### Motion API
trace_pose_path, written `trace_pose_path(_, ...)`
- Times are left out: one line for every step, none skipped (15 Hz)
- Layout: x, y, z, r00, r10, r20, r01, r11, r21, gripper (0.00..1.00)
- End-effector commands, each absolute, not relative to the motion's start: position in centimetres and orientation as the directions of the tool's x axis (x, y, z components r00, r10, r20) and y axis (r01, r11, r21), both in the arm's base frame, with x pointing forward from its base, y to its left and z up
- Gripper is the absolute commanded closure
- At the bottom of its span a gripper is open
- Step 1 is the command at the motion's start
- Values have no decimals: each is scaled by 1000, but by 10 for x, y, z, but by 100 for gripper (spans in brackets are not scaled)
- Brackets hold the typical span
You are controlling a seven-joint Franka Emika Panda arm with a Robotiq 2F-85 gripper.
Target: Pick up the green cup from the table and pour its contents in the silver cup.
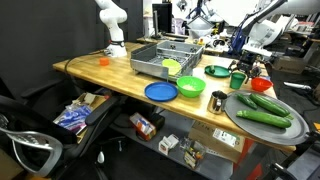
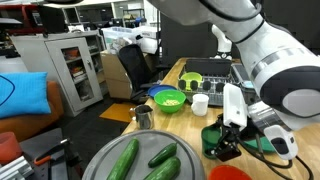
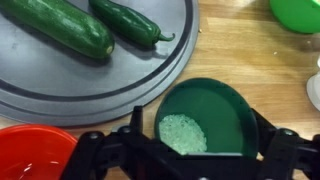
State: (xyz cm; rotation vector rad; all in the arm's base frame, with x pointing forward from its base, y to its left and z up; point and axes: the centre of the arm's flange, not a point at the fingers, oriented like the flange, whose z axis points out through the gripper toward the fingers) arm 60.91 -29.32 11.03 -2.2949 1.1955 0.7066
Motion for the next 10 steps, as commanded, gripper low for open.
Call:
trace_pose_path(613,-297,107,483,-587,-650,-844,-509,-168,4)
trace_pose_path(614,-297,106,484,-590,-646,-846,-506,-171,28)
trace_pose_path(615,-297,105,484,-592,-644,-846,-505,-172,29)
trace_pose_path(616,-297,105,484,-593,-644,-847,-503,-173,30)
trace_pose_path(617,-298,104,483,-594,-643,-847,-502,-174,36)
trace_pose_path(617,-299,106,484,-596,-641,-848,-501,-175,44)
trace_pose_path(617,-300,107,484,-598,-639,-848,-500,-175,45)
trace_pose_path(617,-300,107,484,-600,-637,-849,-499,-176,46)
trace_pose_path(617,-301,108,484,-600,-637,-849,-497,-177,46)
trace_pose_path(617,-302,108,485,-601,-635,-849,-497,-178,46)
